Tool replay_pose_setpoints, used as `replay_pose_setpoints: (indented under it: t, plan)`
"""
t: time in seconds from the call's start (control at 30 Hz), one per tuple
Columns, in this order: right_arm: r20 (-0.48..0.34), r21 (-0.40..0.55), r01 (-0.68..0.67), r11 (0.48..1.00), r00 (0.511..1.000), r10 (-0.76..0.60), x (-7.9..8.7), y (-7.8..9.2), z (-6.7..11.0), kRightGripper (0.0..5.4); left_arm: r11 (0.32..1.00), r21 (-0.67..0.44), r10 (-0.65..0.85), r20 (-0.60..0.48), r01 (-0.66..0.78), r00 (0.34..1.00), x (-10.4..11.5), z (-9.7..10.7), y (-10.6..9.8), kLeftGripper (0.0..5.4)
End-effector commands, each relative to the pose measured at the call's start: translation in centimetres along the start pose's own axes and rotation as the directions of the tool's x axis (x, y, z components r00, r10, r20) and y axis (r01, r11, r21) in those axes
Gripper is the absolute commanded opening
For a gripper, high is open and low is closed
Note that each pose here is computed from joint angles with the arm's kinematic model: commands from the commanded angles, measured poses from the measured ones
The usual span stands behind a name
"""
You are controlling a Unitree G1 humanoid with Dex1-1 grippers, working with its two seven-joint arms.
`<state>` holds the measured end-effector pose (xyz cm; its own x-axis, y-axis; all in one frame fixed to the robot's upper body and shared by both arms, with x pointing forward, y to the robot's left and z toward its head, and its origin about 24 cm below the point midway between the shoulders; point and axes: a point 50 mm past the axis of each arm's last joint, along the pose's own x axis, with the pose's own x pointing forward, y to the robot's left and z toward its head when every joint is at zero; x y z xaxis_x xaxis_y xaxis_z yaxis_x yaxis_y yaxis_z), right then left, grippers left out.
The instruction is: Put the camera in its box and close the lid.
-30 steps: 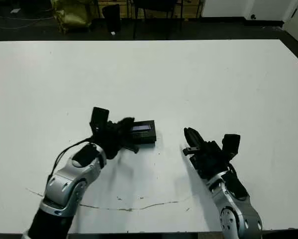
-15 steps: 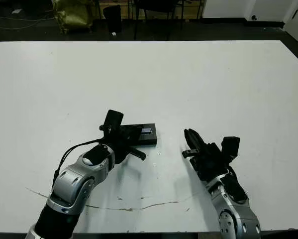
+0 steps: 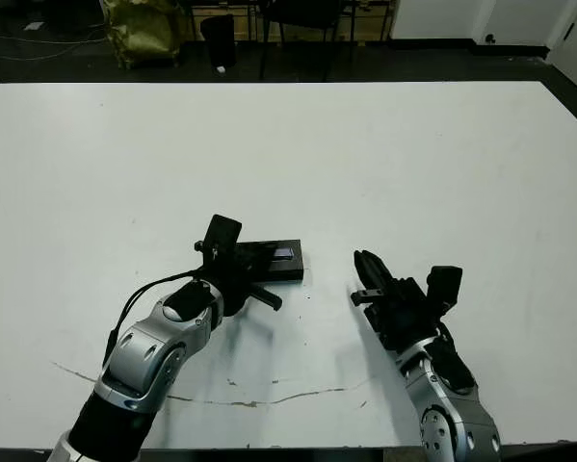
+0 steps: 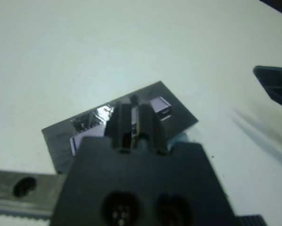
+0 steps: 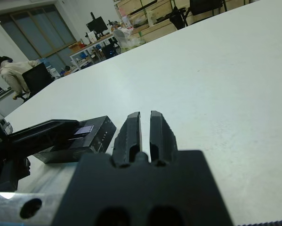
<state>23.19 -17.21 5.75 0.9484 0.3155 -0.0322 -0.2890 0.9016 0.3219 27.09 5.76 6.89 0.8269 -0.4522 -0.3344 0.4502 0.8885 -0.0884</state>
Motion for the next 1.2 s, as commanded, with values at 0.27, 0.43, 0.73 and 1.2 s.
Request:
replay_pose_setpoints:
  t: [0.27, 0.43, 0.73, 1.2]
  plan:
    - [-0.004, -0.007, 0.027, 1.000, 1.000, -0.027, -0.7, -0.2, 0.5, 0.00, 0.994, -0.095, 0.074, 0.247, -0.052, 0.966, -6.4, 3.7, 4.0, 0.01]
    - [0.036, -0.041, 0.018, 0.999, 0.999, -0.016, -0.8, -0.2, 1.8, 0.00, 0.987, -0.101, 0.154, 0.417, -0.122, 0.896, -9.8, 5.2, 6.5, 0.01]
    - [0.102, -0.080, 0.072, 0.994, 0.993, -0.064, 0.0, -0.8, 4.6, 0.00, 0.951, -0.207, 0.306, 0.548, -0.228, 0.779, -11.6, 4.8, 9.8, 0.01]
    - [0.173, -0.238, 0.191, 0.952, 0.973, -0.152, 0.7, -0.8, 5.0, 0.00, 0.897, -0.278, 0.440, 0.466, -0.345, 0.768, -10.4, 1.3, 10.2, 0.01]
